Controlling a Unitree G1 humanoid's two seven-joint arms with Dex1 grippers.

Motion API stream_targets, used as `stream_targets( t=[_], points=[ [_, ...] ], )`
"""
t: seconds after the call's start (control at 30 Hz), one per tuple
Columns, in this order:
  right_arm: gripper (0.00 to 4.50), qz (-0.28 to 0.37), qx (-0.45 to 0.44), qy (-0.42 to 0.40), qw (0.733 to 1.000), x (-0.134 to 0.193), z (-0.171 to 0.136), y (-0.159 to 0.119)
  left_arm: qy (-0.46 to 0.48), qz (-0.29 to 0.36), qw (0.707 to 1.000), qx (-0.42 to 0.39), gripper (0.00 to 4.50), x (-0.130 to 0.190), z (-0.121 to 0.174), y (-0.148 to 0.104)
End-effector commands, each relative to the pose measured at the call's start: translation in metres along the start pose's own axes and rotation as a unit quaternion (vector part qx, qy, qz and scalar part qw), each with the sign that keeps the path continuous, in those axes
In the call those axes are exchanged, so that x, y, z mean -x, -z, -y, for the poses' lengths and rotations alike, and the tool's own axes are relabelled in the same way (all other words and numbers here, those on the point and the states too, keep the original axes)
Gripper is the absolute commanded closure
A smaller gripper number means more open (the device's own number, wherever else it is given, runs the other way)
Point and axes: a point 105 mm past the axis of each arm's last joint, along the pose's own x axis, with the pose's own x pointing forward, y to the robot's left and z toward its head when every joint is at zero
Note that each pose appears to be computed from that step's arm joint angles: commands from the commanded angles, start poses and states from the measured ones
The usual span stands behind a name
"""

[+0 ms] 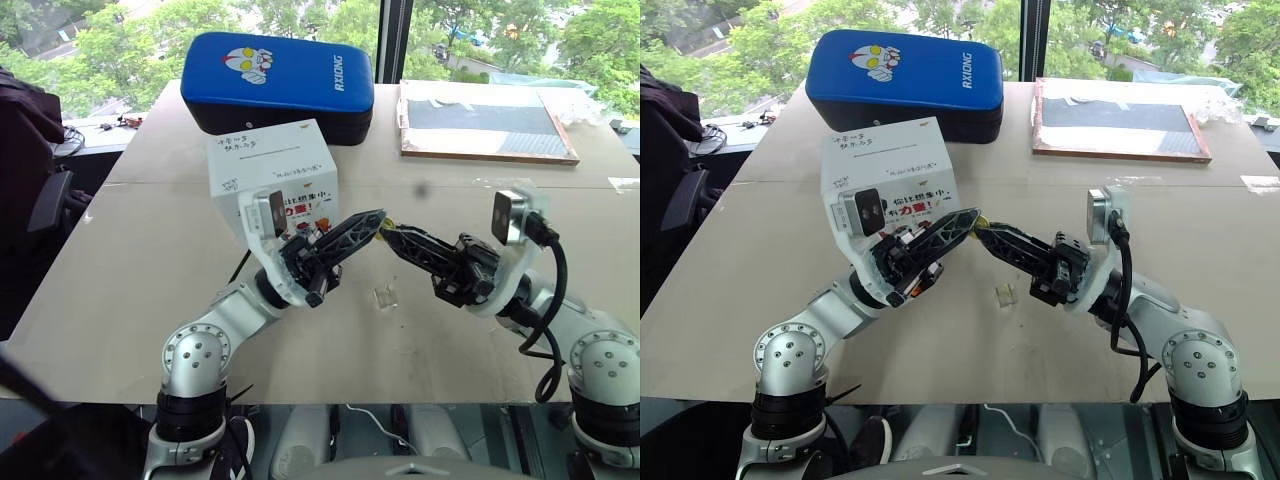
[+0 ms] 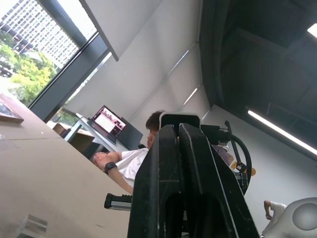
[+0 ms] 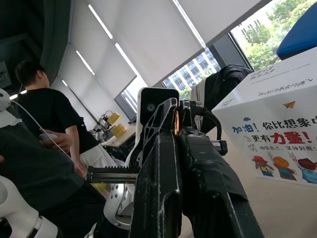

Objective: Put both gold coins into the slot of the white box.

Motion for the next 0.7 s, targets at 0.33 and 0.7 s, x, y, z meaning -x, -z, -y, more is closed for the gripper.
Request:
stream_targets(
  t=[0.33, 0.7],
  points=[
    [4.50, 0.006, 0.017, -0.055, 0.998, -0.012, -0.024, -0.009, 0.012, -0.036, 0.999, 0.013, 4.42, 0.001, 0.005, 0.016],
    [2.03, 0.012, 0.019, -0.044, 0.999, -0.010, -0.021, -0.011, -0.014, -0.023, 1.000, 0.000, 4.50, 0.003, -0.005, 0.011]
  ],
)
